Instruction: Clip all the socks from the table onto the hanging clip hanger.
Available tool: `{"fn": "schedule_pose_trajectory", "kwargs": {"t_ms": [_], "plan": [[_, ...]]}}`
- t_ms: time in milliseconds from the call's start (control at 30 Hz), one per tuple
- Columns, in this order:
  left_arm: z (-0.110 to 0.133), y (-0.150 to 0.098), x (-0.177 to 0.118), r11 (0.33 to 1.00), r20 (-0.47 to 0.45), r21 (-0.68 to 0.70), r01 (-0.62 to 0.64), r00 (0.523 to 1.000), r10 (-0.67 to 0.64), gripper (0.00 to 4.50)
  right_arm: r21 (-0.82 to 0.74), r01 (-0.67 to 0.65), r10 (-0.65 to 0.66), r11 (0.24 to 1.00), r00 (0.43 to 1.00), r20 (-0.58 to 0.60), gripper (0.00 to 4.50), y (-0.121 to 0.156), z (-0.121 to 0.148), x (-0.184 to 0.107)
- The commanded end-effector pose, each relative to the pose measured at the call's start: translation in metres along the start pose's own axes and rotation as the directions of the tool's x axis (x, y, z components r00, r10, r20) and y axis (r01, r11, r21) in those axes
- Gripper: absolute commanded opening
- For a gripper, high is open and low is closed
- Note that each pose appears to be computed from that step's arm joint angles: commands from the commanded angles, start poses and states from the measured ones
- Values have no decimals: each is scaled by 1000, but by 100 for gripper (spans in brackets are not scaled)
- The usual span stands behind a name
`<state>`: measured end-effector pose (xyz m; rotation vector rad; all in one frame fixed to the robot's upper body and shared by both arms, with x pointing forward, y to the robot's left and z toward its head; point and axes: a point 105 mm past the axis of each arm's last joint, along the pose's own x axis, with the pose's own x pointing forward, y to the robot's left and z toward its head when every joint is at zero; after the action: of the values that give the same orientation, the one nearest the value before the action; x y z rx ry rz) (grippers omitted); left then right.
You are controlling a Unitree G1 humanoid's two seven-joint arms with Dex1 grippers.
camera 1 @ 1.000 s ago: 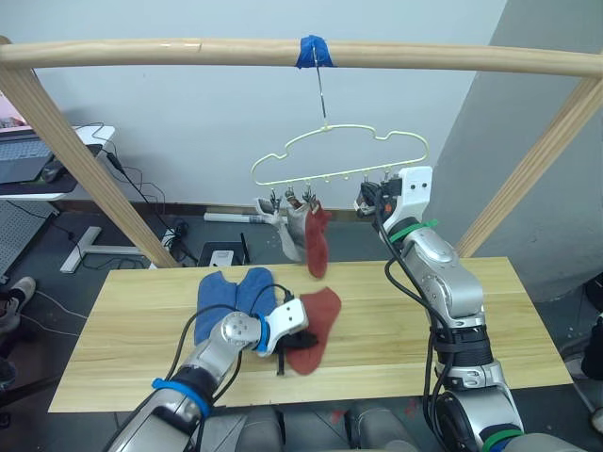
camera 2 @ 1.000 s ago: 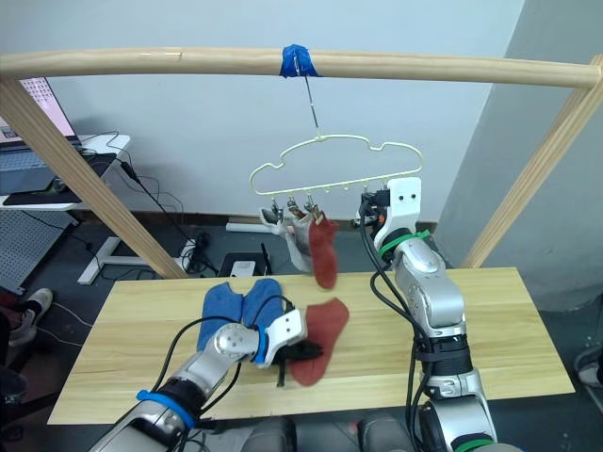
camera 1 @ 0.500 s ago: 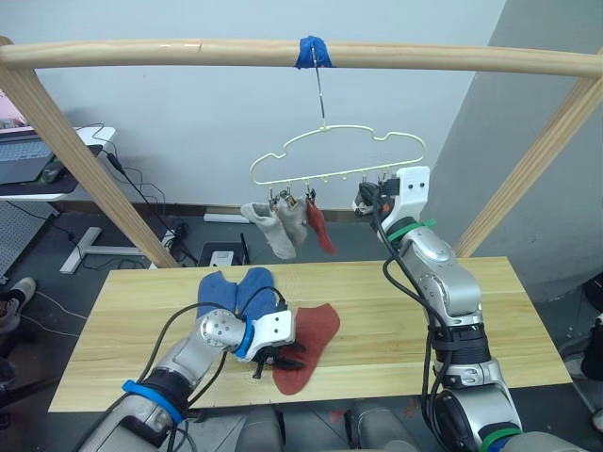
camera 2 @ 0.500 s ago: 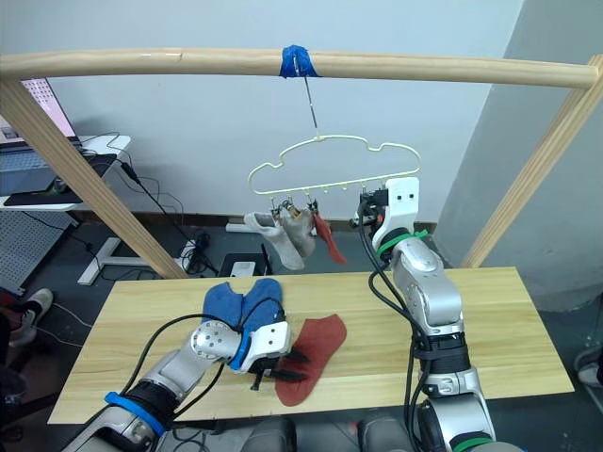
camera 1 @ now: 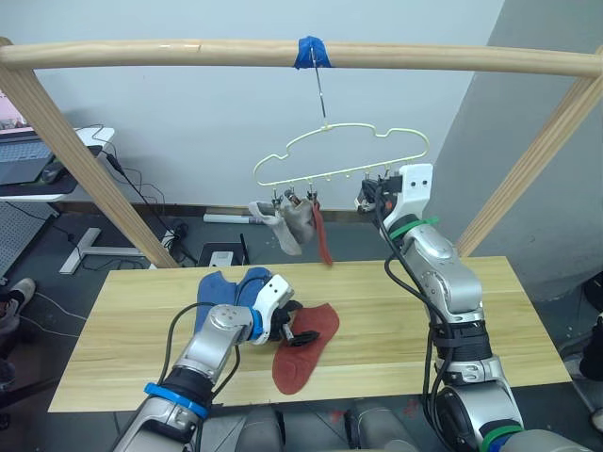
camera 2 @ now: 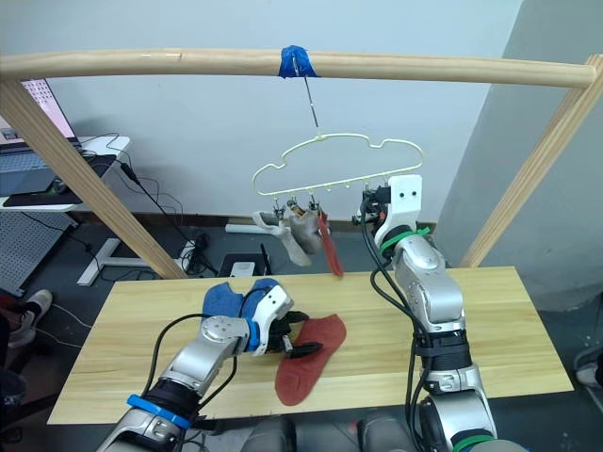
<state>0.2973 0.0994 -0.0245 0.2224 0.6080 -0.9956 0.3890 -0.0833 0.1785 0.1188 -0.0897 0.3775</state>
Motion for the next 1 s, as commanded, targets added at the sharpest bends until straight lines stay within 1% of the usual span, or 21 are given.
{"fn": "schedule_pose_trajectory", "kwargs": {"t_ms": [33, 67, 133, 200, 333, 433, 533, 633, 867, 933, 967, 1000], "plan": [[8, 4, 2, 999, -3, 7, -47, 999, 47, 448, -4, 30, -30, 1000, 999, 37, 0, -9, 10, -1], [5, 3, 4, 999, -21, 24, -47, 999, 47, 448, -4, 30, -30, 1000, 999, 37, 0, -9, 10, -1], [-7, 3, 8, 997, -81, 52, -61, 995, 65, 448, -6, 32, -31, 999, 999, 36, 0, -9, 10, -1], [-16, 2, 11, 988, -128, 145, -48, 990, 66, 448, -6, 33, -33, 999, 999, 38, 0, -10, 11, -1], [-19, -2, 11, 980, -153, 200, 0, 988, 31, 448, -8, 36, -35, 999, 999, 40, 0, -11, 11, 0], [-17, -2, 10, 977, -144, 212, 5, 989, 26, 388, -7, 36, -36, 999, 999, 40, 0, -11, 11, -1], [-16, -2, 8, 972, -143, 232, 16, 990, 18, 306, -6, 37, -37, 999, 999, 40, 0, -11, 10, -1], [-16, -2, 7, 961, -152, 273, 33, 988, 10, 217, -5, 38, -37, 999, 999, 39, 0, -11, 10, 0], [-13, -4, 8, 960, -127, 278, 43, 992, -8, 2, -5, 37, -37, 999, 999, 40, 0, -11, 10, 0], [-11, -4, 8, 960, -117, 276, 49, 993, -17, 2, -5, 36, -36, 999, 999, 39, 0, -12, 10, 0], [-5, -5, 8, 961, -85, 273, 55, 996, -33, 2, -6, 34, -34, 999, 999, 38, 0, -12, 10, -1], [6, -4, 7, 963, -30, 267, 45, 999, -38, 2, -6, 29, -29, 1000, 999, 35, 0, -14, 10, -2]]}}
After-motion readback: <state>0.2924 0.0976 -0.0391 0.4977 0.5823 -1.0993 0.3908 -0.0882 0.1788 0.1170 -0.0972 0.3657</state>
